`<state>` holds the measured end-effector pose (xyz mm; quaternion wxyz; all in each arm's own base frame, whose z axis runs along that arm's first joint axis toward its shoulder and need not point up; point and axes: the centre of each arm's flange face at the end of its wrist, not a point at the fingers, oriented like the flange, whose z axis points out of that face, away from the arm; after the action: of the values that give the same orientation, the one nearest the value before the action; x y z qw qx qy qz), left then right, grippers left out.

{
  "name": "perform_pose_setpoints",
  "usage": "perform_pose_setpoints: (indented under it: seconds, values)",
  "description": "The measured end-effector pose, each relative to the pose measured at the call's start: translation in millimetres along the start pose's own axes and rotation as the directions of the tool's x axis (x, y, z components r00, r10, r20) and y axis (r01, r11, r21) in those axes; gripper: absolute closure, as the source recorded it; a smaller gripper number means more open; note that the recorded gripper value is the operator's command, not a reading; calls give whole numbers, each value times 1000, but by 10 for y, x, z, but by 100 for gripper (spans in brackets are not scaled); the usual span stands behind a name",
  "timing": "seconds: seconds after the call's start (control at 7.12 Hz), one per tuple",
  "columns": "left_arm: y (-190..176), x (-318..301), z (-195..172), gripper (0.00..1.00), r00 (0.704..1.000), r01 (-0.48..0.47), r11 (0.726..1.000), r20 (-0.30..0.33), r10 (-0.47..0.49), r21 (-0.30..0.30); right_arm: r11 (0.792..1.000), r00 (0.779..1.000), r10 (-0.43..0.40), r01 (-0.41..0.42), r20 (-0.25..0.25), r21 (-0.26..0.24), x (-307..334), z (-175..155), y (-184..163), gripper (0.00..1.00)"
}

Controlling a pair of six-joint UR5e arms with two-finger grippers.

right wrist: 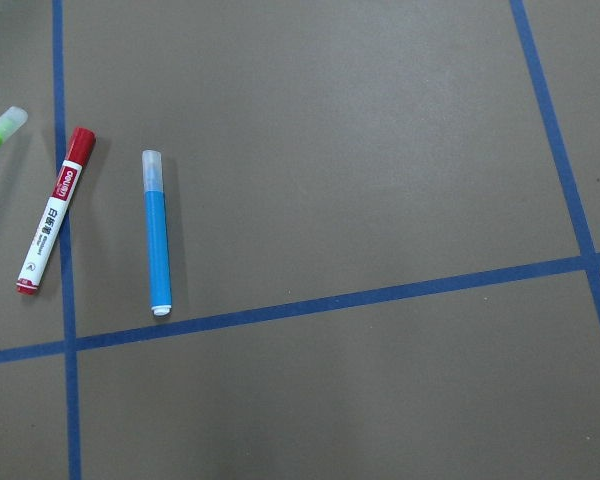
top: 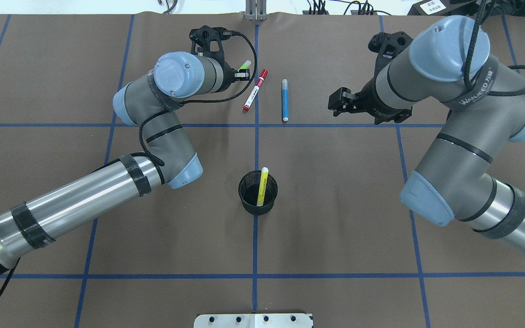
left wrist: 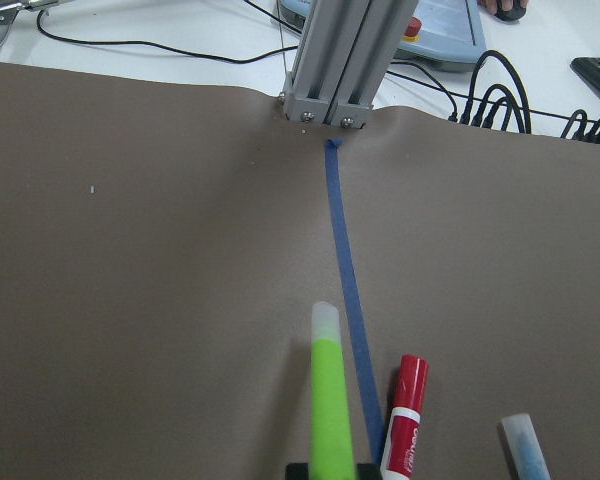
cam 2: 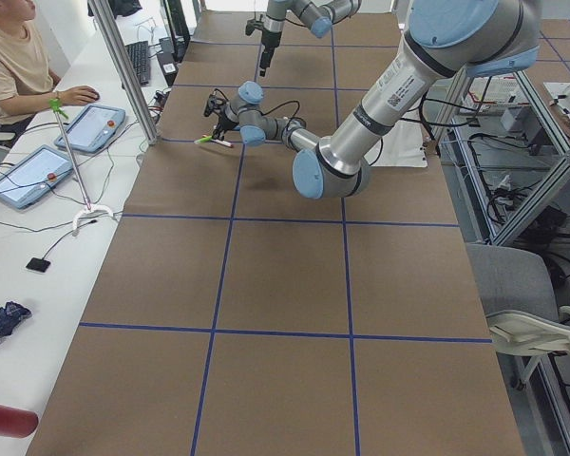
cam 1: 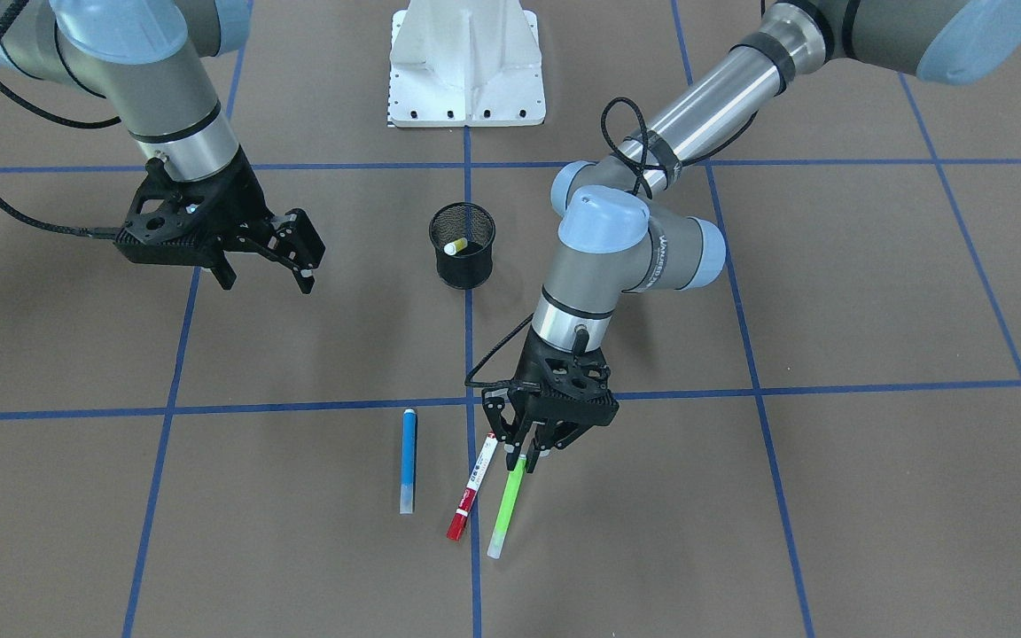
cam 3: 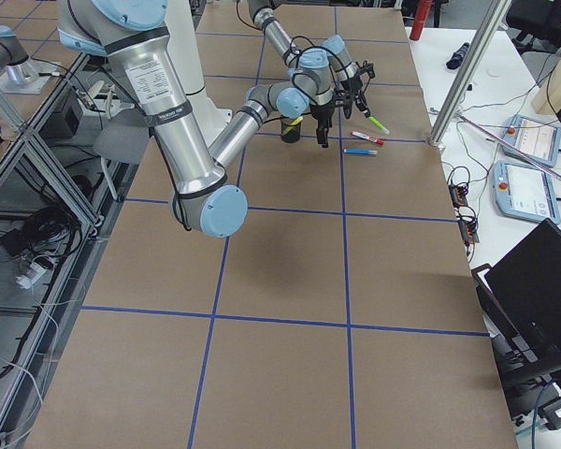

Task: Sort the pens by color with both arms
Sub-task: 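Lower the green highlighter beside the red-capped marker, release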

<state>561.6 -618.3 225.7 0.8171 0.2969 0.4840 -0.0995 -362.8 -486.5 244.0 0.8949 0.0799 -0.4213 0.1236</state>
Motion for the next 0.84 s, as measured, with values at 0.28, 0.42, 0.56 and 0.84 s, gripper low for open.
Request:
perform_pose_setpoints:
  seconds: [0.28,0.42,0.56,0.84]
  values:
    - [62,-63,-10,34,1000,-4,1000,-22,4,7,1000,1000,-1,1,0,1,1,1,-1,0]
    - [65,-56,-30,22,1000,-4,1000,-30,4,10,1000,1000,0,0,1,1,-5,-3,-1,0]
    - [41,-5,-91,5,999,-3,1000,-45,4,16,1000,1000,1,-1,3,2,-17,-10,-3,0]
    - [6,28,-312,2,997,-3,1000,-76,4,26,1000,1000,5,-5,10,4,-60,-35,0,0]
